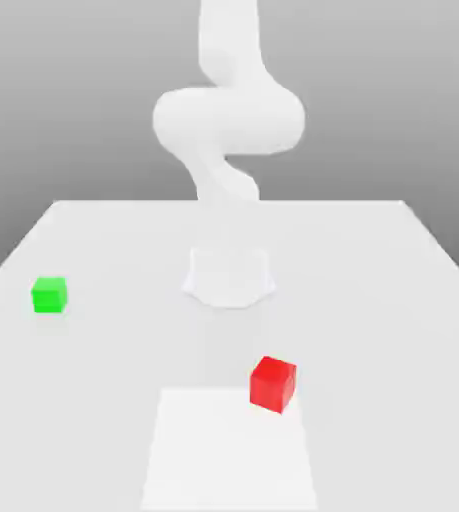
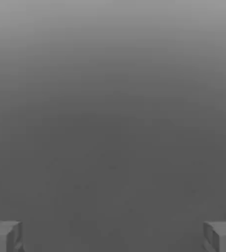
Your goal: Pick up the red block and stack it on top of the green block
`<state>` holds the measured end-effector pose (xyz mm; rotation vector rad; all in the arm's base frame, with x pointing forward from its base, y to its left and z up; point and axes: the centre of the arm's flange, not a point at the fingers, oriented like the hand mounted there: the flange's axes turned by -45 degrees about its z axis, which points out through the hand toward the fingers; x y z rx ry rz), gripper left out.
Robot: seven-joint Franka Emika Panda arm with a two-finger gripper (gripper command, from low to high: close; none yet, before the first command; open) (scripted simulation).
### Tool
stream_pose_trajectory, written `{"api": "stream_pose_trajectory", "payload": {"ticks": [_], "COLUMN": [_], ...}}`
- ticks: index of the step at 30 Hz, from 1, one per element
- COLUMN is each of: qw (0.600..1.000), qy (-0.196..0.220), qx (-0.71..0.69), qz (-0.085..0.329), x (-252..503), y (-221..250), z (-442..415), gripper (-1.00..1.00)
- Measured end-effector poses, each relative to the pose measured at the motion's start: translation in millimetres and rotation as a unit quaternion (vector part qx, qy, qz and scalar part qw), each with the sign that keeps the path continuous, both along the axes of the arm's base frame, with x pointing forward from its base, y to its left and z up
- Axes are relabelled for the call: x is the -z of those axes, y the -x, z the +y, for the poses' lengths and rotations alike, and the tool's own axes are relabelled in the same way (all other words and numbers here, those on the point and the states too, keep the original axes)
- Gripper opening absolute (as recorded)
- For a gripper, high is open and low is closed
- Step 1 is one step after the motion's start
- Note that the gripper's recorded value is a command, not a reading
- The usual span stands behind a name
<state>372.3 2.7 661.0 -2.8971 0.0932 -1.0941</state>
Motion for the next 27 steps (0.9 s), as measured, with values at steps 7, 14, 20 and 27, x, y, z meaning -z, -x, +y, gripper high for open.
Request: {"api": "stream_pose_trajectory", "payload": {"ticks": [7,14,20,27], "qw": [0.988,0.951,0.918,0.916], "qy": [-0.06,-0.072,-0.062,-0.063], "qx": [0.057,0.135,0.187,0.191], "qz": [0.133,0.269,0.344,0.348], "x": [174,351,479,514], "y": [-40,-1,46,51], "z": [23,50,60,60], "gripper": [0.0,0.0,0.0,-1.0]}}
